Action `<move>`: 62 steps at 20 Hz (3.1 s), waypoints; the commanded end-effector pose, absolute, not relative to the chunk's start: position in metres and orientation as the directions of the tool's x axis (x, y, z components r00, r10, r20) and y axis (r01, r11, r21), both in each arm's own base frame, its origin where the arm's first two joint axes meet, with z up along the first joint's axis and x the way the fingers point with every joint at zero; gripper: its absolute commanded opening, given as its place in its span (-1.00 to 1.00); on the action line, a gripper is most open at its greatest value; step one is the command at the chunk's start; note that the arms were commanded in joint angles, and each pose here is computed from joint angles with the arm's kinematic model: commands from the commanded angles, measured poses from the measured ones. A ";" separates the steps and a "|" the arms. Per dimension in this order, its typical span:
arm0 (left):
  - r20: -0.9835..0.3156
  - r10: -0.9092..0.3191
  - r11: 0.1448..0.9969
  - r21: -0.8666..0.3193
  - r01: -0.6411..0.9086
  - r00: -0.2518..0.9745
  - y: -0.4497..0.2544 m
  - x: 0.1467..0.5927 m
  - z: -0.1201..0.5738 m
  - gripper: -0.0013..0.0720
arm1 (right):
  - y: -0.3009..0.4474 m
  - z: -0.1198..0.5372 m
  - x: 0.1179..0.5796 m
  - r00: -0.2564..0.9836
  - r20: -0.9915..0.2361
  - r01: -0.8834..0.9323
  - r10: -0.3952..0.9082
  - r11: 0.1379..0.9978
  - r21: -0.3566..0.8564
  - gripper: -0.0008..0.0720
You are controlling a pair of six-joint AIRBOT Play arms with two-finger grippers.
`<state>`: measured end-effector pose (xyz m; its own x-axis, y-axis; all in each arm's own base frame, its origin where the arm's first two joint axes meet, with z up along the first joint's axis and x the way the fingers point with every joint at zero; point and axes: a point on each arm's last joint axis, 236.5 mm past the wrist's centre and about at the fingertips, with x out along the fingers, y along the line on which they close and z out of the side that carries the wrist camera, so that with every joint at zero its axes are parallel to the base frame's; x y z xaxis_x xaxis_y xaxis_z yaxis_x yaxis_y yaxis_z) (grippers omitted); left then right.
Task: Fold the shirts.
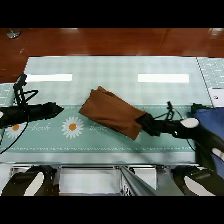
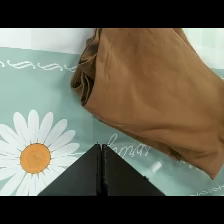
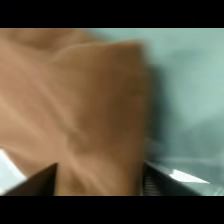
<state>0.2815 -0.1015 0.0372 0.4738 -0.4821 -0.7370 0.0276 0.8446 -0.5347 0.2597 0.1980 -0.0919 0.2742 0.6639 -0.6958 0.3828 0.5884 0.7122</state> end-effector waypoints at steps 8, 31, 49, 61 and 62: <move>-0.737 -0.485 0.842 -0.538 0.025 0.472 -0.102 0.281 0.036 -0.88 | 0.266 0.113 0.403 0.293 -0.645 -0.284 0.706 0.708 0.646 -0.93; -0.736 -0.483 0.843 -0.538 0.025 0.474 -0.102 0.281 0.037 -0.88 | -0.184 0.179 0.182 0.141 -0.972 0.775 -0.185 0.632 -0.008 -0.93; -0.630 -0.534 0.843 -0.349 0.409 0.564 -0.148 0.404 0.205 -0.89 | 0.067 0.158 0.399 0.580 -0.735 -0.009 0.351 0.905 0.425 -0.93; -0.874 -0.287 0.955 -0.230 0.185 0.393 -0.107 0.379 0.055 -0.88 | 0.117 0.016 0.396 0.290 -0.957 -0.122 0.016 0.992 -0.020 -0.93; -0.874 -0.287 0.955 -0.230 0.185 0.393 -0.107 0.379 0.055 -0.88 | 0.117 0.016 0.396 0.290 -0.957 -0.122 0.015 0.992 -0.021 -0.93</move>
<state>0.3801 -0.1108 0.0607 0.4010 -0.3026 -0.8647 0.1908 0.9508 -0.2442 0.3963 0.1122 0.0207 0.2914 0.0295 -0.9561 -0.1057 0.9944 -0.0015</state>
